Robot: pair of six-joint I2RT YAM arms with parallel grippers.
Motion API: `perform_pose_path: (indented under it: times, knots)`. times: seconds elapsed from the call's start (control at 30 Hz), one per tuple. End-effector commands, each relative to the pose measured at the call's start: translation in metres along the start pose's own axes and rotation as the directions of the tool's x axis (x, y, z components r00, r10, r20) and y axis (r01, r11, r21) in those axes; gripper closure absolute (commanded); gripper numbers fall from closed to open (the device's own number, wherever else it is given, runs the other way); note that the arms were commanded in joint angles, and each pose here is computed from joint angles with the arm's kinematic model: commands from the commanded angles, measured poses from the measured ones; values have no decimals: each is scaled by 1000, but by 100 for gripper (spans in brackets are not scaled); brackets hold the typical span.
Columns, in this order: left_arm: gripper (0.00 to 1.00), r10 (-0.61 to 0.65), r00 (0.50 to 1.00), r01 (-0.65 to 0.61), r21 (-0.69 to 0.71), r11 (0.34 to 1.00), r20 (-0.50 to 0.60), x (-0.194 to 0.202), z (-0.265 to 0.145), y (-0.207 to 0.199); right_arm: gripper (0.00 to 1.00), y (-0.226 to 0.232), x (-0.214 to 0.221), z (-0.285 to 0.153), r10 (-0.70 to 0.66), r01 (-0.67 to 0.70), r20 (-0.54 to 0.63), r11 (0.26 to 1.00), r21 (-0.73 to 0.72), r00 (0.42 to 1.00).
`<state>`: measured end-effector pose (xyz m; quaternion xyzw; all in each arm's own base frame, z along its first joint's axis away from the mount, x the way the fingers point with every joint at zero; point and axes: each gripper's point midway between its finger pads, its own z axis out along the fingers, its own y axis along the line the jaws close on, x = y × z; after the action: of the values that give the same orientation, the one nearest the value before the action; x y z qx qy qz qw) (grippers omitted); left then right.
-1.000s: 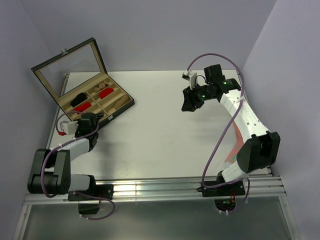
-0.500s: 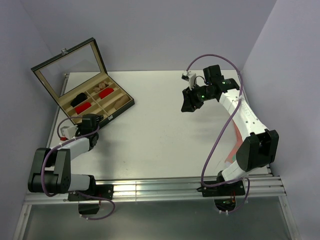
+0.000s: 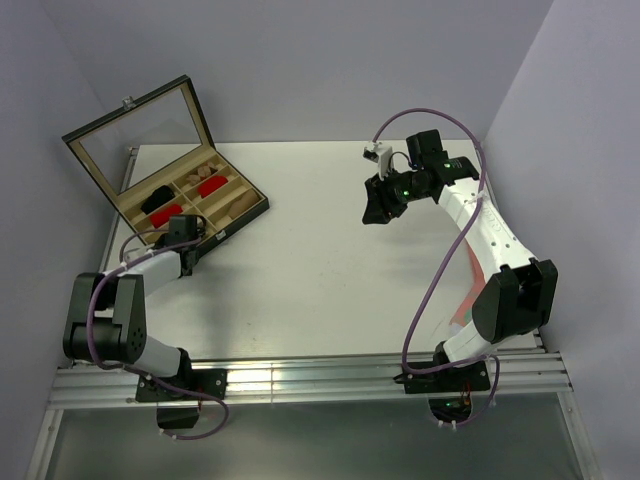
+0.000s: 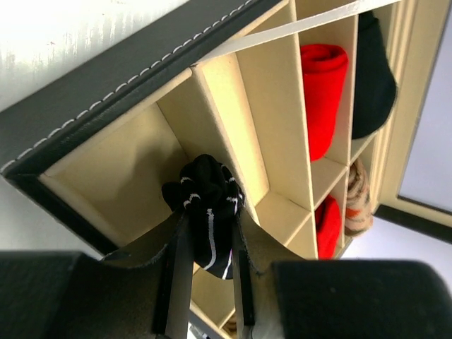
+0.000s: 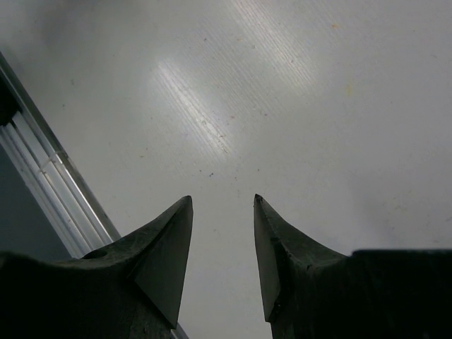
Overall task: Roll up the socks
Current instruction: Place the sock in the storage box.
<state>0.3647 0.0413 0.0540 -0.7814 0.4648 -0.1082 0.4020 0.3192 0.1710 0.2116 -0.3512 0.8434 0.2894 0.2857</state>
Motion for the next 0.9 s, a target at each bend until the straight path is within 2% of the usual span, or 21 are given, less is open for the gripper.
perform_pose_path:
  times: [0.0, 0.23, 0.27, 0.3, 0.33, 0.47, 0.63, 0.73, 0.87]
  knots:
    - [100, 8, 996, 0, -92, 996, 88, -13, 5, 12, 53, -4, -2, -1, 4, -4, 15, 1000, 10, 1000]
    - [98, 28, 993, -12, -138, 990, 116, -13, 7, 10, 53, -5, -1, -1, 5, -5, 14, 1000, 17, 1000]
    - [96, 29, 993, -13, -138, 990, 112, -12, 7, 9, 53, -5, -1, -1, 6, -6, 12, 1000, 16, 1000]
    - [87, 29, 993, -13, -140, 990, 113, -12, 7, 9, 53, -6, -1, -1, 9, -9, 13, 1000, 17, 1000]
    - [82, 26, 993, -9, -144, 990, 112, -11, 7, 10, 53, -6, 0, -1, 11, -11, 13, 1000, 20, 1000]
    - [77, 26, 993, -10, -144, 989, 111, -9, 9, 6, 53, -7, -1, -1, 15, -16, 14, 1000, 19, 1000]
    - [52, 35, 994, -20, -136, 990, 105, -6, 7, -4, 53, -8, -1, -1, 15, -15, 12, 1000, 20, 1000]
    - [45, 46, 994, -32, -139, 990, 101, -4, 6, -8, 53, -8, -1, 0, 16, -16, 9, 1000, 20, 1000]
    - [41, 50, 994, -36, -145, 989, 96, -2, 5, -12, 53, -8, -2, 0, 20, -20, 11, 1000, 17, 1000]
